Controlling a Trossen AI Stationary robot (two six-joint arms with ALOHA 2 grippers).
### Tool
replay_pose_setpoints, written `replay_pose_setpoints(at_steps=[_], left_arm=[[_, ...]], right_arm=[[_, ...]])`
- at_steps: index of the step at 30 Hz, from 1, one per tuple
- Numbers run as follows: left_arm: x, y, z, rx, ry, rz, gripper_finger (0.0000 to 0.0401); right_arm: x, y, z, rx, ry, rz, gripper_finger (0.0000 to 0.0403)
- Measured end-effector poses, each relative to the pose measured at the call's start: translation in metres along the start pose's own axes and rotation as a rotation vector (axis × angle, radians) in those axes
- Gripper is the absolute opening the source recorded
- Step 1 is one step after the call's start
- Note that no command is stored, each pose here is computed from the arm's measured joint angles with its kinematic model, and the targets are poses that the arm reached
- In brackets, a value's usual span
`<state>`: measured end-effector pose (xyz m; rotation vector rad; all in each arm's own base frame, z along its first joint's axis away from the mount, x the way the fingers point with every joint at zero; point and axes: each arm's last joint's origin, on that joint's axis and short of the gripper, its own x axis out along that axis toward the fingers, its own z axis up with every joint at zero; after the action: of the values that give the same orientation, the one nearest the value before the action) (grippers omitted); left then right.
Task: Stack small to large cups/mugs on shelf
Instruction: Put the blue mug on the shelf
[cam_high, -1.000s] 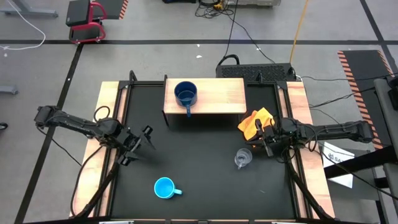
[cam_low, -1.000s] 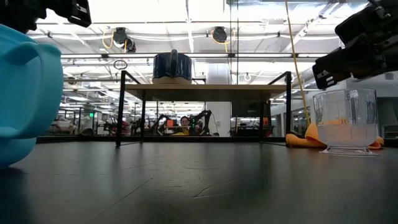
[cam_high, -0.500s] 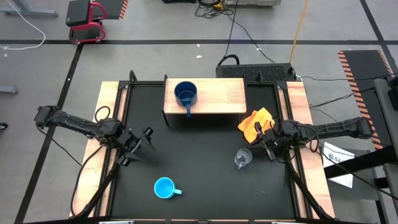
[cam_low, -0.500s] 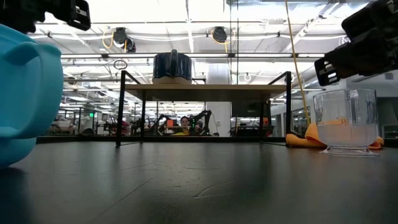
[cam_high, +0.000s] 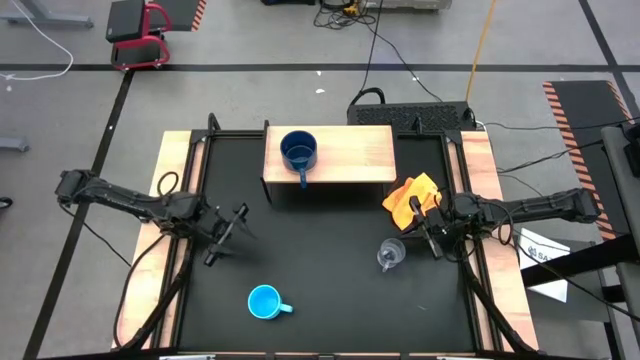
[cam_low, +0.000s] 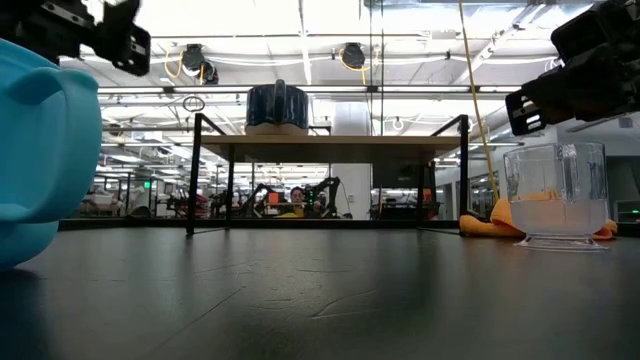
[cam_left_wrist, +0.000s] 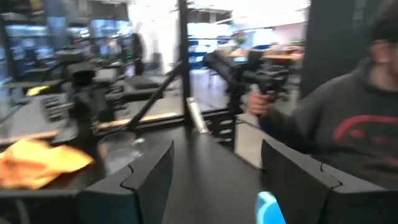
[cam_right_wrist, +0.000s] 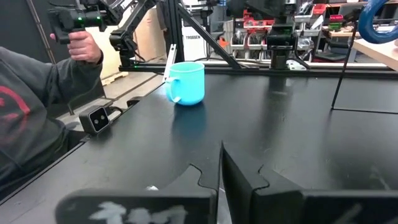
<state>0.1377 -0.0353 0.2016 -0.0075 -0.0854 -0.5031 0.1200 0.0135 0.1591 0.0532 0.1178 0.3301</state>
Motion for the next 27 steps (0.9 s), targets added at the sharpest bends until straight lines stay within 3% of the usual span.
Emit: replay_pose_setpoints(at_steps=[10, 15, 20, 27], left_arm=[[0.0, 0.003, 0.003, -0.024, -0.02, 0.081, 0.0246], [0.007, 0.004, 0.028, -0.038, -0.006, 0.082, 0.0246], [0.012, 0.006, 0.055, -0.063, 0.096, 0.092, 0.0246], [0.012, 0.007, 0.07, -0.09, 0.185, 0.133, 0.0246]], right_arm=[[0.0, 0.0, 0.0, 0.017, 0.0, 0.0, 0.0009], [0.0, 0.0, 0.0, 0.019, 0.001, 0.0, 0.0009], [0.0, 0.0, 0.0, 0.017, 0.001, 0.0, 0.0009], [0.0, 0.0, 0.0, 0.003, 0.002, 0.0, 0.0009]])
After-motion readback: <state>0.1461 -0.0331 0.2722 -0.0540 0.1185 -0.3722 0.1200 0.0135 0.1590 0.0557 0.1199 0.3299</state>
